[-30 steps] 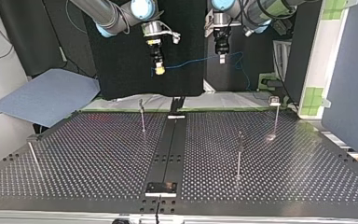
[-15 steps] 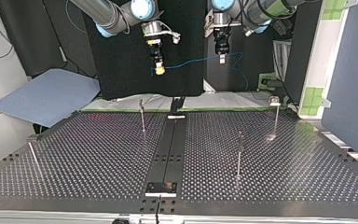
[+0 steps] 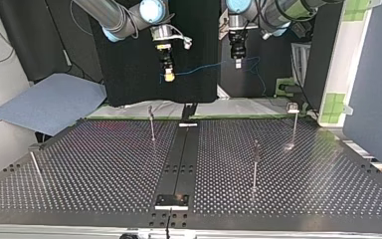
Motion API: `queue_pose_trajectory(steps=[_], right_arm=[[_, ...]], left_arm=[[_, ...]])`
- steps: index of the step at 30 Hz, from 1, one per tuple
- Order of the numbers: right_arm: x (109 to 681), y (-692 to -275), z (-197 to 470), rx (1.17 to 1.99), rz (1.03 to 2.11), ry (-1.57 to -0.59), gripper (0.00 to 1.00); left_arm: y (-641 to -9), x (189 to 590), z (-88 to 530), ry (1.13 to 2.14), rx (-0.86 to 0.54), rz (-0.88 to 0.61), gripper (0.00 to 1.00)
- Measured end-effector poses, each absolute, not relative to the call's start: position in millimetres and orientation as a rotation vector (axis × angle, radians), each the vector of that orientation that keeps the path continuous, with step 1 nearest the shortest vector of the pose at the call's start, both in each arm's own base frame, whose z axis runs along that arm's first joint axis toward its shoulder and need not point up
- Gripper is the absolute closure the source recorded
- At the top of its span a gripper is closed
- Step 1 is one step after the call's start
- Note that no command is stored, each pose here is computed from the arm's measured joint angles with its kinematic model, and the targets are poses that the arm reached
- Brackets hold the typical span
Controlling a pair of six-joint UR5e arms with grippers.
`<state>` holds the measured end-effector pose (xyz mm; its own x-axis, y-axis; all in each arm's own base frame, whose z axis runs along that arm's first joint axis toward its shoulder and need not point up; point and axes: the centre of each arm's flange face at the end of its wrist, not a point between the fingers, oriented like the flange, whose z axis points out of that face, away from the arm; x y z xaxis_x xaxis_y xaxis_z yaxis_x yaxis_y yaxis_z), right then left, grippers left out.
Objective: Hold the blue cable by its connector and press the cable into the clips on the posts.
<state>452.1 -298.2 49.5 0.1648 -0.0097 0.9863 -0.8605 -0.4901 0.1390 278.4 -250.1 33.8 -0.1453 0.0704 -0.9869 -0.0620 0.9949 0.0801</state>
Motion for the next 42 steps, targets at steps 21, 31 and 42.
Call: queue_pose_trajectory(steps=[21,31,42], right_arm=[[479,-304,154,1.67,1.56,-0.802,1.0],[494,-321,231,1.591,1.642,-0.78,1.0],[507,-328,251,1.581,1.673,-0.761,1.0]], left_arm=[[-238,299,97,1.699,0.005,0.222,0.99],[-243,334,156,1.6,-0.087,0.26,0.99],[-242,341,203,1.526,-0.153,0.23,0.99]])
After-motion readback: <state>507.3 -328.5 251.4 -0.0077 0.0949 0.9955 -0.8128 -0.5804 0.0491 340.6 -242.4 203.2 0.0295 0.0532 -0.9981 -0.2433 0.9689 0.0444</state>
